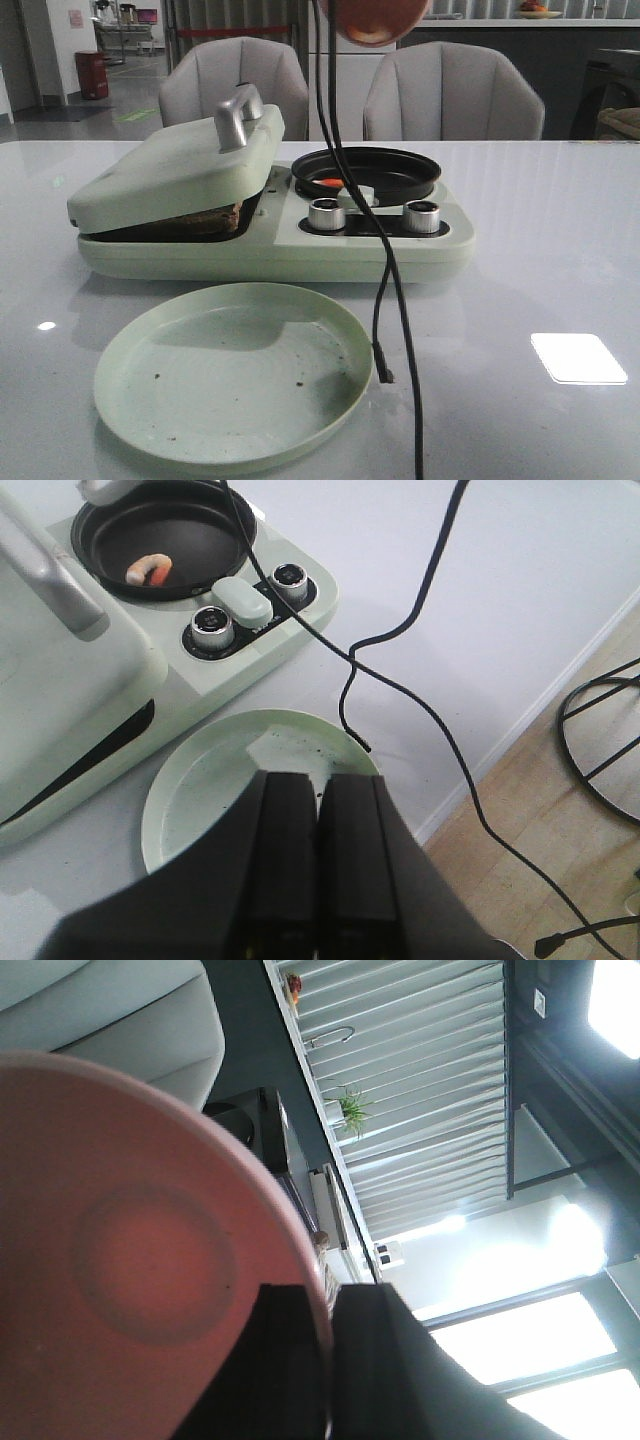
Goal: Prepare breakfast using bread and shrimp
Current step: 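Tilt the pink bowl to pour the shrimp into the frying pan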
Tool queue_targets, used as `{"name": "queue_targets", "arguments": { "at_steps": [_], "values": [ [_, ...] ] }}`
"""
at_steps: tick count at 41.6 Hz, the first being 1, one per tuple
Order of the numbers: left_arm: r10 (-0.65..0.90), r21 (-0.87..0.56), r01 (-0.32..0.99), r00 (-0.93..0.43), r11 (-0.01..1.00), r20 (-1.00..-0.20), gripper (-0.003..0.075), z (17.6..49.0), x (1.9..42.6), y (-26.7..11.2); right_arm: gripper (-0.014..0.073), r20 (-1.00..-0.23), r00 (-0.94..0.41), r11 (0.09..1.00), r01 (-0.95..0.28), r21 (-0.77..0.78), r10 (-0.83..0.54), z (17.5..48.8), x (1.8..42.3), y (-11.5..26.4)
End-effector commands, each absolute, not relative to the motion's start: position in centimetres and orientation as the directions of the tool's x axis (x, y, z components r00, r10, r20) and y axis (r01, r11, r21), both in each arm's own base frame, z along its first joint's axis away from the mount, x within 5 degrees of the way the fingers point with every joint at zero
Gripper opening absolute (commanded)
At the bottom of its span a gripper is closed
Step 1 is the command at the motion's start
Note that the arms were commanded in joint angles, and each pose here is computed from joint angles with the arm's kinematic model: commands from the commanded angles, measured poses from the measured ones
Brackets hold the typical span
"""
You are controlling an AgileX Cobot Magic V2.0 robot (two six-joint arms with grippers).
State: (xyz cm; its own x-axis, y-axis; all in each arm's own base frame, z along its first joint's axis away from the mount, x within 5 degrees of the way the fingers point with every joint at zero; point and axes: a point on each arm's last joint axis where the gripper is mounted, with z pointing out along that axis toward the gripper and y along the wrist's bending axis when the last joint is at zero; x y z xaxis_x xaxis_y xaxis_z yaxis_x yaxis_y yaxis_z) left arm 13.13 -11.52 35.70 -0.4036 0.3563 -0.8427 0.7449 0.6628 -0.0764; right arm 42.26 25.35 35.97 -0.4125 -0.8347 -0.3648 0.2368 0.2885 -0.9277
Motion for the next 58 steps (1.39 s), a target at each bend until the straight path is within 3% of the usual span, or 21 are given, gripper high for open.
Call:
{"name": "queue_targets", "arguments": {
  "at_steps": [1,16,22,26,30,33,36,39,46,51,58],
  "values": [
    [0.279,-0.086,0.735,-0.359,0.673,-0.891,0.0100,37.2,13.2,-11.7,0.0053,-0.419,-0.393,0.267,0.387,-0.883,-0.819,41.3,40.5,23.5],
    [0.277,-0.085,0.734,-0.358,0.673,-0.892,0.0100,37.2,13.3,-11.7,0.0053,-0.431,-0.407,0.261,0.410,-0.874,-0.805,41.7,39.7,23.8],
    [0.275,-0.085,0.734,-0.356,0.674,-0.893,0.0100,37.2,13.3,-11.7,0.0053,-0.418,-0.312,0.283,0.396,-0.873,-0.853,41.8,40.4,24.4],
    [0.275,-0.085,0.734,-0.356,0.674,-0.893,0.0100,37.2,13.3,-11.7,0.0053,-0.424,-0.360,0.264,0.415,-0.870,-0.831,41.8,39.8,24.4],
    [0.275,-0.085,0.734,-0.356,0.674,-0.893,0.0100,37.2,13.3,-11.7,0.0053,-0.427,-0.323,0.284,0.407,-0.868,-0.845,41.8,40.2,24.4],
    [0.275,-0.085,0.734,-0.356,0.674,-0.893,0.0100,37.2,13.3,-11.7,0.0053,-0.409,-0.378,0.240,0.421,-0.875,-0.830,42.1,39.7,24.0],
    [0.275,-0.085,0.734,-0.356,0.674,-0.893,0.0100,37.2,13.3,-11.7,0.0051,-0.440,-0.350,0.274,0.433,-0.859,-0.827,42.5,39.2,24.4],
    [0.275,-0.085,0.734,-0.356,0.674,-0.893,0.0100,37.3,13.3,-11.7,0.0049,-0.420,-0.293,0.284,0.409,-0.867,-0.859,42.7,40.0,24.5],
    [0.274,-0.085,0.733,-0.356,0.675,-0.893,0.0100,37.2,13.3,-11.7,0.0049,-0.453,-0.352,0.279,0.446,-0.850,-0.819,43.4,38.7,24.2],
    [0.274,-0.085,0.733,-0.356,0.675,-0.893,0.0100,37.2,13.3,-11.7,0.0049,-0.482,-0.261,0.336,0.450,-0.827,-0.837,44.9,38.3,24.5],
    [0.274,-0.085,0.733,-0.356,0.675,-0.893,0.0100,37.2,13.3,-11.7,0.0049,-0.518,-0.316,0.382,0.402,-0.832,-0.795,42.9,40.1,23.4]
  ]
}}
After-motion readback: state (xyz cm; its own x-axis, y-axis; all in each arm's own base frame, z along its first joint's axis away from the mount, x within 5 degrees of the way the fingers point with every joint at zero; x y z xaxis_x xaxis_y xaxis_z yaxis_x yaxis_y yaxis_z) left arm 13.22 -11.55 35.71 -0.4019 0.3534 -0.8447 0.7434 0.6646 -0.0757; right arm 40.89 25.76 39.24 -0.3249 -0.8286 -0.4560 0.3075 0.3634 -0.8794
